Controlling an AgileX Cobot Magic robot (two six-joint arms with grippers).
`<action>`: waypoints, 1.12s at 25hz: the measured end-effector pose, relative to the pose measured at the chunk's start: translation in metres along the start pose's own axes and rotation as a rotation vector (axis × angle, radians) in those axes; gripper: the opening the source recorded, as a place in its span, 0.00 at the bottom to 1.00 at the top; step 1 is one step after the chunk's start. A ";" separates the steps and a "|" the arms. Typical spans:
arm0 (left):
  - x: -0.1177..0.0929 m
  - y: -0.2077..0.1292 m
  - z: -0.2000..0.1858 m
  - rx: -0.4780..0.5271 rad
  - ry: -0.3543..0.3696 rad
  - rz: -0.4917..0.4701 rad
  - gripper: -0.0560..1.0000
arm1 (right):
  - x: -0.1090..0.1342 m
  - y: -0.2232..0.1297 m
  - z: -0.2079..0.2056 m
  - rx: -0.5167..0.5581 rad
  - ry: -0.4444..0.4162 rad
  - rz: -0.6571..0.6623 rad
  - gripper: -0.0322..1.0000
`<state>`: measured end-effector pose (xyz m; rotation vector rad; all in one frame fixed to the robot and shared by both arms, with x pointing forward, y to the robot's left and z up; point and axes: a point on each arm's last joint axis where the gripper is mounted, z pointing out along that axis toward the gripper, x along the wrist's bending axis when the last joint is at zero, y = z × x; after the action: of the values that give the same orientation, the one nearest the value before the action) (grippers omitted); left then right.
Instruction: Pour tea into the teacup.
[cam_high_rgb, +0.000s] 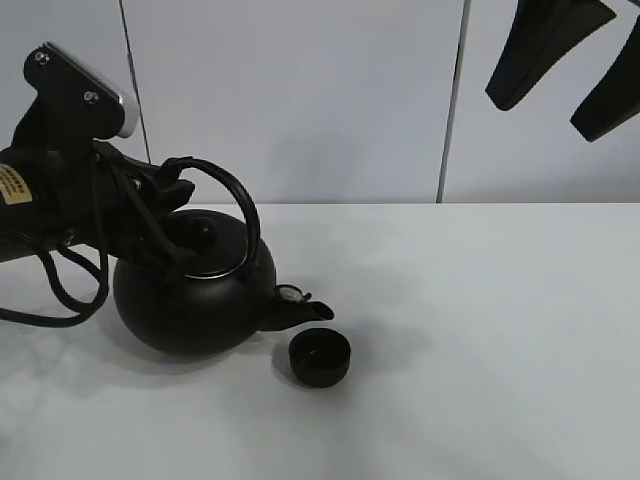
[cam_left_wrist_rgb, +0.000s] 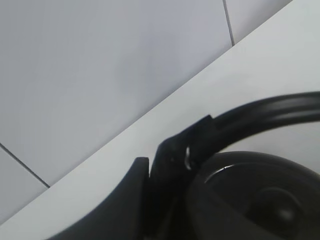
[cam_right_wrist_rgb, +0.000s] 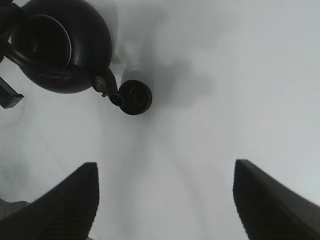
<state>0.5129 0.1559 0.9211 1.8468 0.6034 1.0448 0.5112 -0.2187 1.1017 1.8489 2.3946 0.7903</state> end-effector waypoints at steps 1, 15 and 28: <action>0.000 0.000 0.000 0.000 0.001 0.006 0.15 | 0.000 0.000 0.000 0.000 0.000 0.000 0.53; 0.002 -0.001 0.000 0.011 0.023 0.047 0.15 | 0.000 0.000 0.000 -0.001 0.000 0.000 0.53; 0.002 -0.002 0.000 0.019 0.019 0.080 0.15 | 0.000 0.000 0.000 -0.001 0.000 0.000 0.53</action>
<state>0.5138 0.1581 0.9204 1.8924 0.5558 1.1142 0.5113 -0.2187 1.1018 1.8485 2.3936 0.7912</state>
